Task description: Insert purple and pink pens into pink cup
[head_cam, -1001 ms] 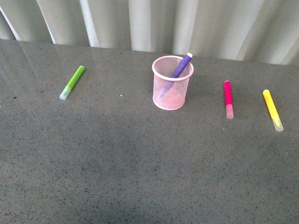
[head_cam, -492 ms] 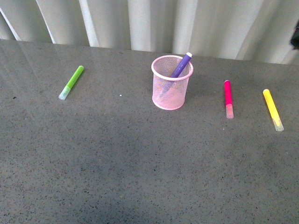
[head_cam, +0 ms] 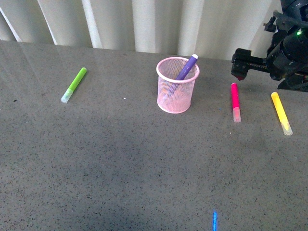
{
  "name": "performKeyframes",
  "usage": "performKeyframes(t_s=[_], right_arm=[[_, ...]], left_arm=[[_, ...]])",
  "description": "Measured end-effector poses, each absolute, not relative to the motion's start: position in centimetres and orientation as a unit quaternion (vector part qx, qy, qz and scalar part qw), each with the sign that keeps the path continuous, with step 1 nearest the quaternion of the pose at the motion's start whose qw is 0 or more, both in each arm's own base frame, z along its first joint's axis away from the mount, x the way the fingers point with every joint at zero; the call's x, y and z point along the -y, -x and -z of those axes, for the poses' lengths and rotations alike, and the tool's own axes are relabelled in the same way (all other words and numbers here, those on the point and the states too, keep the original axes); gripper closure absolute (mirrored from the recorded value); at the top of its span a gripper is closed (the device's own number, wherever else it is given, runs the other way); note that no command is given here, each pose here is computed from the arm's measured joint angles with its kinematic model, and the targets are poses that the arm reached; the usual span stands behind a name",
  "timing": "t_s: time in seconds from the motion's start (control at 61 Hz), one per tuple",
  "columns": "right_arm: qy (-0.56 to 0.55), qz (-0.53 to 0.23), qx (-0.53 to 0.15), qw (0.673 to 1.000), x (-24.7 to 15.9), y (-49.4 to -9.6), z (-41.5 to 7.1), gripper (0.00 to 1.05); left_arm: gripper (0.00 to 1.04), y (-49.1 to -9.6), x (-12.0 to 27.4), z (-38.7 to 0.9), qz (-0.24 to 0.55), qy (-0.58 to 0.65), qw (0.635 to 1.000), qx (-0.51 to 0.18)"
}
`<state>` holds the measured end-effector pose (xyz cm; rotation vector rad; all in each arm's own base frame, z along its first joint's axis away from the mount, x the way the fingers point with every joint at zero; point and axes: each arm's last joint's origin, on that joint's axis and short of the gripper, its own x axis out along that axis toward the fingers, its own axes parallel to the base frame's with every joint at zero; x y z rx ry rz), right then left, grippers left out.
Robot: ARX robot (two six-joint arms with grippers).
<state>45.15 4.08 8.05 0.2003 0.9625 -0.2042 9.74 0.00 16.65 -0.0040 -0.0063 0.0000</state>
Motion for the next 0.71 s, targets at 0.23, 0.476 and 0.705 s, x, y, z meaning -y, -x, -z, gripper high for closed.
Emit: performKeyframes(t_s=[0.23,0.476,0.705], right_arm=[[-0.11,0.091,-0.462,0.875,-4.7,-47.0,-6.6,0.07],[-0.112,0.079,-0.477,0.868,-6.4,-48.3,-4.0,0.07],[-0.109,0.076,-0.473,0.871,-7.2,-49.2,-3.8,0.07]], left_arm=[[0.07,-9.7,0.0,-16.6,0.0,0.002,1.0,0.003],[0.07,-9.7,0.0,-16.6,0.0,0.002,1.0,0.003],[0.07,-9.7,0.0,-16.6,0.0,0.002,1.0,0.003]])
